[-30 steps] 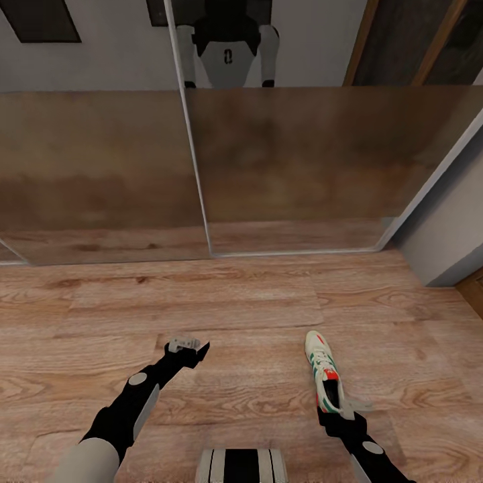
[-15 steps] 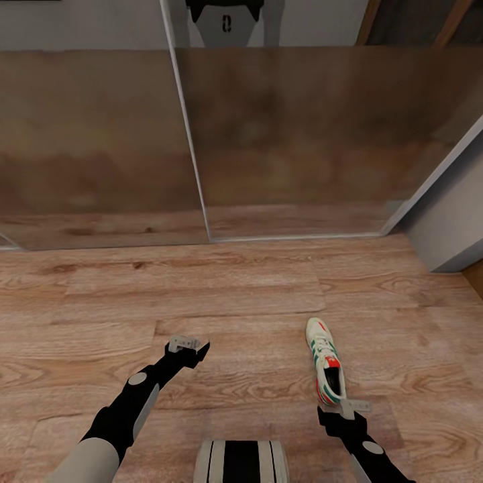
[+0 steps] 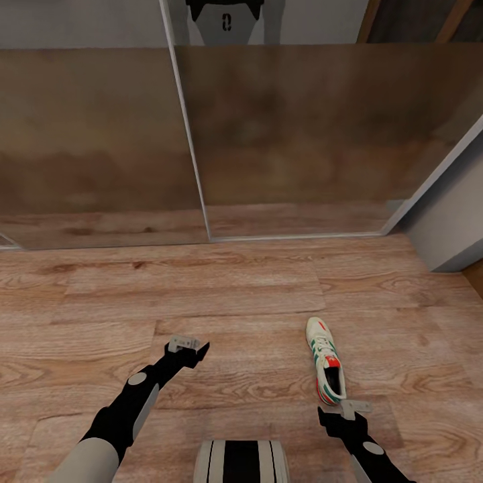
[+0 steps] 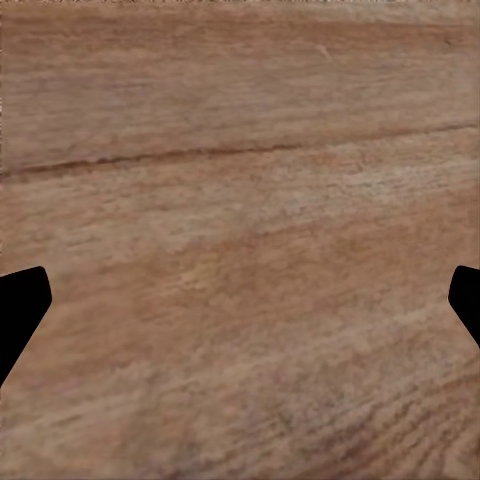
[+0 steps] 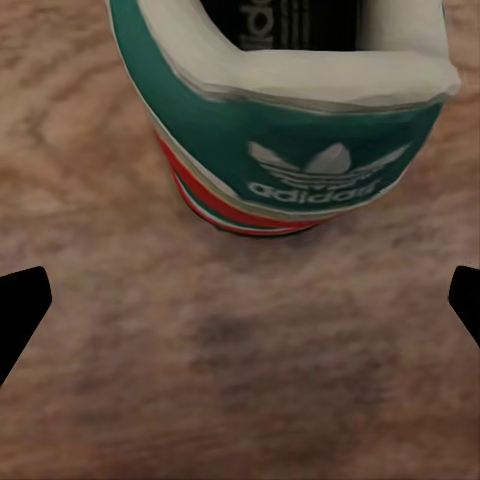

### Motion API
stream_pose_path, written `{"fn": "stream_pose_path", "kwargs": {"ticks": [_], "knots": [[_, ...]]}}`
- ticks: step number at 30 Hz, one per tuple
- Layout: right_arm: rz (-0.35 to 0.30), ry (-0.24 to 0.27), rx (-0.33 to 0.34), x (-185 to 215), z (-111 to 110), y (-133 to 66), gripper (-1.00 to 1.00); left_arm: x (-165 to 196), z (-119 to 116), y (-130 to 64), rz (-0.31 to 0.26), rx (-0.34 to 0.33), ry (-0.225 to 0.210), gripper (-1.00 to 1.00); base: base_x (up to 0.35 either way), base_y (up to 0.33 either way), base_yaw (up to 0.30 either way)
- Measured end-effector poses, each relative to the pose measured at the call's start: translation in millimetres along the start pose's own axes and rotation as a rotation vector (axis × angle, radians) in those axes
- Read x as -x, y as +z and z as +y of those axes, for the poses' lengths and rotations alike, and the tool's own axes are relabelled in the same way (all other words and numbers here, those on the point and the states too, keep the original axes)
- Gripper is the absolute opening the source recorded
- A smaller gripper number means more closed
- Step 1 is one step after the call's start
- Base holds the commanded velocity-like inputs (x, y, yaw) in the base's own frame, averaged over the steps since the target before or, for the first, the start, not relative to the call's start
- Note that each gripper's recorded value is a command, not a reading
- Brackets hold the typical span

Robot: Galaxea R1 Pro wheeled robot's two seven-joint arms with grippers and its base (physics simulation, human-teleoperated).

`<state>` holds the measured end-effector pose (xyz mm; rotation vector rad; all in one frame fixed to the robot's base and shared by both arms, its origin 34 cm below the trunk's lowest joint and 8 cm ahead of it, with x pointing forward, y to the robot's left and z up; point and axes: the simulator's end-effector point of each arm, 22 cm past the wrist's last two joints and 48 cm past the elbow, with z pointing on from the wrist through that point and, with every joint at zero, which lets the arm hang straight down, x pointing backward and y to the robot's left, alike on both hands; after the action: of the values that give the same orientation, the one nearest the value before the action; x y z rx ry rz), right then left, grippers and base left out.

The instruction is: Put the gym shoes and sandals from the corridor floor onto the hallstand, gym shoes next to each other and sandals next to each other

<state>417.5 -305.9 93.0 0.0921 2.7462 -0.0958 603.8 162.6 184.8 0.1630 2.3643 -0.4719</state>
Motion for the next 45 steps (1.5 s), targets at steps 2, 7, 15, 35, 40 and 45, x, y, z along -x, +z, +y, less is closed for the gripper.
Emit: {"fn": "stream_pose_path", "kwargs": {"ticks": [2, 7, 15, 35, 40, 45], "knots": [[0.000, -0.001, -0.001, 0.0, -1.0, 0.0, 1.00, 0.8, 0.9, -0.2, -0.004, 0.001, 0.001, 1.00, 0.000, 0.000, 0.000], [0.000, -0.001, -0.001, 0.0, -1.3, -0.1, 1.00, 0.9, 1.3, -0.4, -0.004, 0.002, 0.000, 1.00, 0.036, 0.000, 0.000], [0.000, -0.001, -0.002, 0.0, -1.6, 0.0, 1.00, 1.2, 1.7, -0.6, -0.006, 0.001, 0.001, 1.00, 0.066, 0.000, 0.000], [-0.001, 0.000, -0.004, 0.5, -2.1, 0.0, 1.00, 1.9, -0.1, -0.1, -0.009, -0.001, 0.000, 1.00, 0.058, 0.000, 0.000], [-0.001, 0.000, -0.004, 0.7, -2.1, -0.1, 1.00, 1.8, -0.4, -0.2, -0.009, -0.001, 0.000, 1.00, 0.093, 0.000, 0.000], [-0.001, 0.000, -0.004, 0.4, -2.1, 0.0, 1.00, 1.6, -0.4, -0.1, -0.008, -0.001, -0.001, 1.00, 0.062, 0.000, 0.000]]}}
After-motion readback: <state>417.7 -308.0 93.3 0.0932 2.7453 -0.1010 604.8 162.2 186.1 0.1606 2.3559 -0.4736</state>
